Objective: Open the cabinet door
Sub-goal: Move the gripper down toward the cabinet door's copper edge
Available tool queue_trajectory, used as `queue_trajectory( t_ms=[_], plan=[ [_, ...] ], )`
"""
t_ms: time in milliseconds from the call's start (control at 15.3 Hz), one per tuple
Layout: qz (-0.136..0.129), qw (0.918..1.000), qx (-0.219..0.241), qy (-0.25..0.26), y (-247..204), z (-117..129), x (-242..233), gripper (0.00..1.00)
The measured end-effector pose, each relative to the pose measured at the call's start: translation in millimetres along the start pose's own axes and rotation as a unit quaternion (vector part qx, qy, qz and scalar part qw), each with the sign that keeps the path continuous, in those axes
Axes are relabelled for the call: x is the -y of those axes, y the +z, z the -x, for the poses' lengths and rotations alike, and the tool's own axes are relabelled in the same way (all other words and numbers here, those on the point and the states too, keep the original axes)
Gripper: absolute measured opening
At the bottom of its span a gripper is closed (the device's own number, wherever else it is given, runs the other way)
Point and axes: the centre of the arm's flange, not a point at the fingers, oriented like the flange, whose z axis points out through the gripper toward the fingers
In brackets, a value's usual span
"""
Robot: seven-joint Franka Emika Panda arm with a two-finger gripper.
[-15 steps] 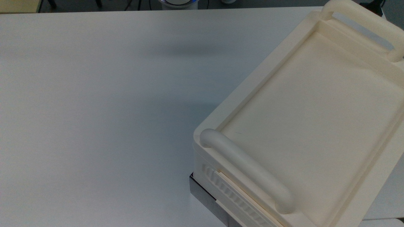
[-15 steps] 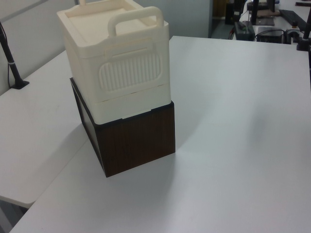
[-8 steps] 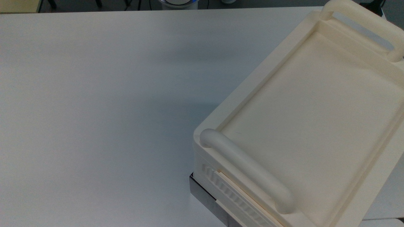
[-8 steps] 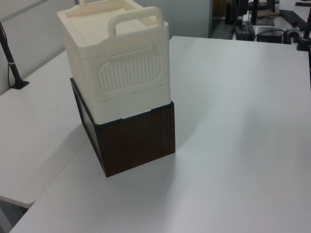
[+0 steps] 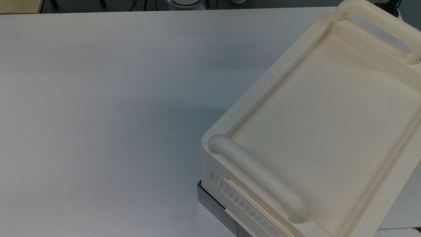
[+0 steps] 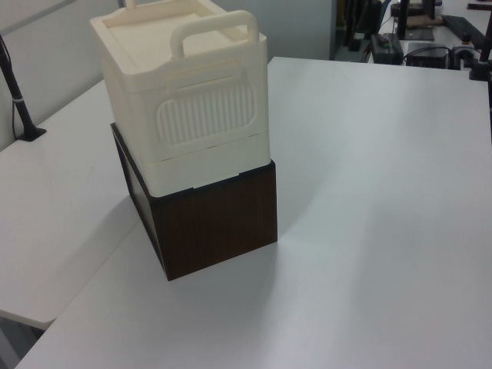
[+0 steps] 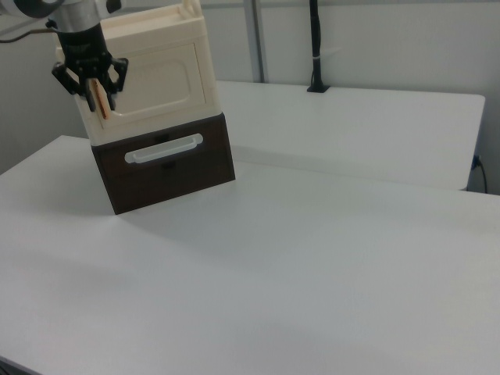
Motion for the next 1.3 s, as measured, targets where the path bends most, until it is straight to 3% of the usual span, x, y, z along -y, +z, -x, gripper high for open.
queue_trajectory(
  t_ms=[195, 586, 1303],
  plan=[
    [-0.008, 0.9993, -0.023, -0.027, 11, -30, 11, 0.34],
    [0.005, 0.9960, -0.075, -0.049, 37, -76, 21, 0.34],
    [0.013, 0.9900, -0.120, -0.072, 55, -109, 44, 0.34]
  ],
)
